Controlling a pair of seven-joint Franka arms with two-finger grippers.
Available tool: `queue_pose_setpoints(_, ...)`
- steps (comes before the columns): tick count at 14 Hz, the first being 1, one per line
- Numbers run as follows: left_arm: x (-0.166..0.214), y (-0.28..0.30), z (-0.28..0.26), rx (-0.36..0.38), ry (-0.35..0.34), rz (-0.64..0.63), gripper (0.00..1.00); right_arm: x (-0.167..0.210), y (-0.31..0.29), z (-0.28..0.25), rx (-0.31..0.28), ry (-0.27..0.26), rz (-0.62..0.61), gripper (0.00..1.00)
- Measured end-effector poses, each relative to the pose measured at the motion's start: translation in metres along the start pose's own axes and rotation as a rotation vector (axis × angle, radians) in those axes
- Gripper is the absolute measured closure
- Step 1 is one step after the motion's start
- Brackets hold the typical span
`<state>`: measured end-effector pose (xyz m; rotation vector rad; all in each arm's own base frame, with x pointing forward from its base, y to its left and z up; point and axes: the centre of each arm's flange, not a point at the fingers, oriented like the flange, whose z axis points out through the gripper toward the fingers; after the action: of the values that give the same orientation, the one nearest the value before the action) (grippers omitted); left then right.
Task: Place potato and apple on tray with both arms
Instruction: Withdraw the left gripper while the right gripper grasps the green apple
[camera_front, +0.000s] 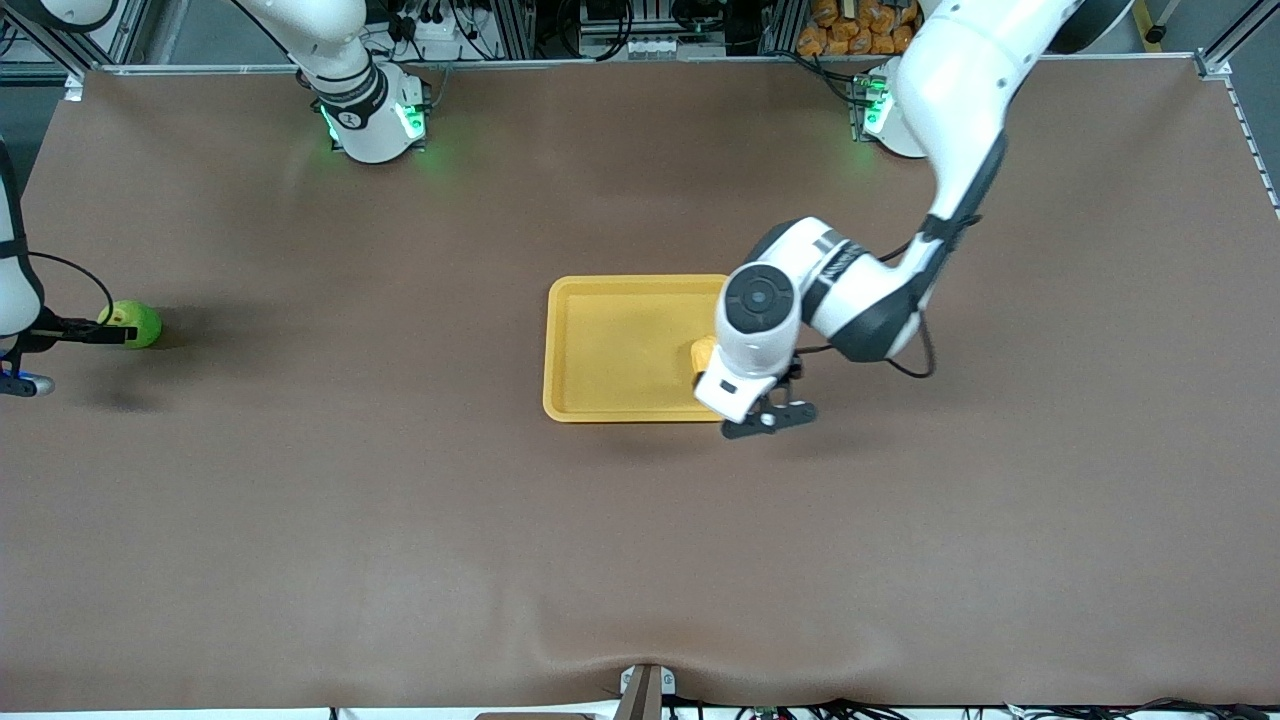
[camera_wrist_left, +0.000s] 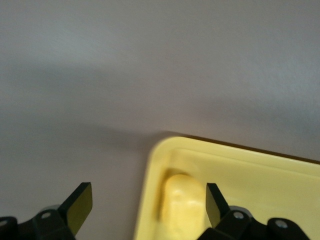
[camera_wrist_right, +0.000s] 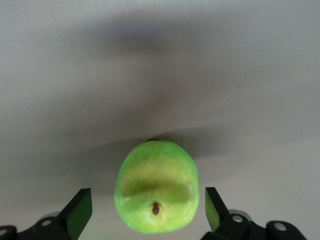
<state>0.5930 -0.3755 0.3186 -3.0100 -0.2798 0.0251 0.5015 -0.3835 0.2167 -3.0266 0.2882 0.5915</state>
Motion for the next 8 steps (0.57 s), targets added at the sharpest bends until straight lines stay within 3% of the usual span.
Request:
queue_pose_setpoints(4, 0.051, -0.075, -0.055, -0.080, -0.040, -0.034, 0.00, -0.006, 0.004, 0.018, 0.010, -0.007, 0.008, 0.00)
queue_pose_setpoints(7, 0.069, -0.124, -0.090, -0.081, -0.031, -0.047, 0.00, -0.008, 0.008, 0.027, 0.010, 0.007, 0.013, 0.00)
queue_pose_setpoints(8, 0.071, -0.134, -0.103, -0.084, -0.016, -0.056, 0.00, -0.009, 0.007, 0.031, 0.008, 0.014, 0.012, 0.06)
